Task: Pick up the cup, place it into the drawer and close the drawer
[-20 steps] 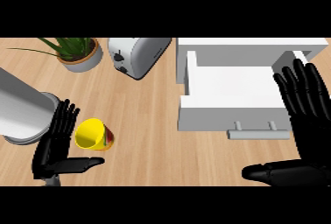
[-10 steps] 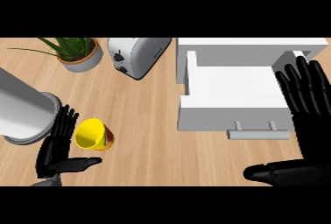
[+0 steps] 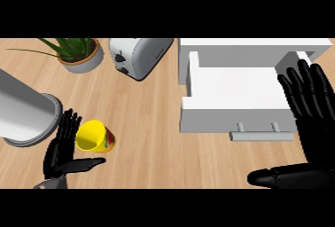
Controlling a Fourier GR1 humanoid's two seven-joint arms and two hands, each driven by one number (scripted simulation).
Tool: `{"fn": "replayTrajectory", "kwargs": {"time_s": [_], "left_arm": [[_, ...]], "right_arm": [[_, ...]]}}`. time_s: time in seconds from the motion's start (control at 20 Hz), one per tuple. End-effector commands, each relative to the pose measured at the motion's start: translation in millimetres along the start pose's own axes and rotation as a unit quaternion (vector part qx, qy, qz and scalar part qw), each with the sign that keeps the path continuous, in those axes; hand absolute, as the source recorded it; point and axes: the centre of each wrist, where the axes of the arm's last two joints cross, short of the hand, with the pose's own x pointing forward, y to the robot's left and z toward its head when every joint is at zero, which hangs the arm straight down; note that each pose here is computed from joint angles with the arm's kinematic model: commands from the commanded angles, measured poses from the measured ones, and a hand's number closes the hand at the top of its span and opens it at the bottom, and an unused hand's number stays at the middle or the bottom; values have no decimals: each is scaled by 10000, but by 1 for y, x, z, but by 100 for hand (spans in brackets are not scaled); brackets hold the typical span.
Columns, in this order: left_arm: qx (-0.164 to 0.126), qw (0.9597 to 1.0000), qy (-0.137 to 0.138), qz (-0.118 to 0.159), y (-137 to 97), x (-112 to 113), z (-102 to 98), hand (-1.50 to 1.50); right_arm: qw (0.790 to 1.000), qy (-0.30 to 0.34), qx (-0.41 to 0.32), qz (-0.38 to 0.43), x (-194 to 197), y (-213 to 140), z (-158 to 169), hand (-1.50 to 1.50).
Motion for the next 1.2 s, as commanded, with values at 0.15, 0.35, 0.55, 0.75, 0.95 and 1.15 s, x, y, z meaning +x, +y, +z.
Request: {"fn": "replayTrajectory", "kwargs": {"time_s": [0.15,0.35,0.55,0.75,0.95,1.15], "left_arm": [[-99,9999,56,-20,-8,-27,3,-150],[-216,9998,24,-52,-1,-31,4,-150],[-89,9997,-115,184,-5,-34,-9,-150],[-160,9993,15,348,-7,-42,-15,-150],[-243,9983,-9,526,-15,-29,-30,-150],[-361,9955,83,872,3,-37,-9,-150]], "right_arm": [[10000,16,29,62,4,7,-3,-150],[10000,-5,-46,2,-6,1,3,-150],[10000,18,44,-3,-2,-17,3,-150],[10000,-58,48,-31,-1,-13,-10,-150],[10000,-41,64,-20,-2,6,-1,-150],[10000,58,-36,3,2,1,1,-150]]}}
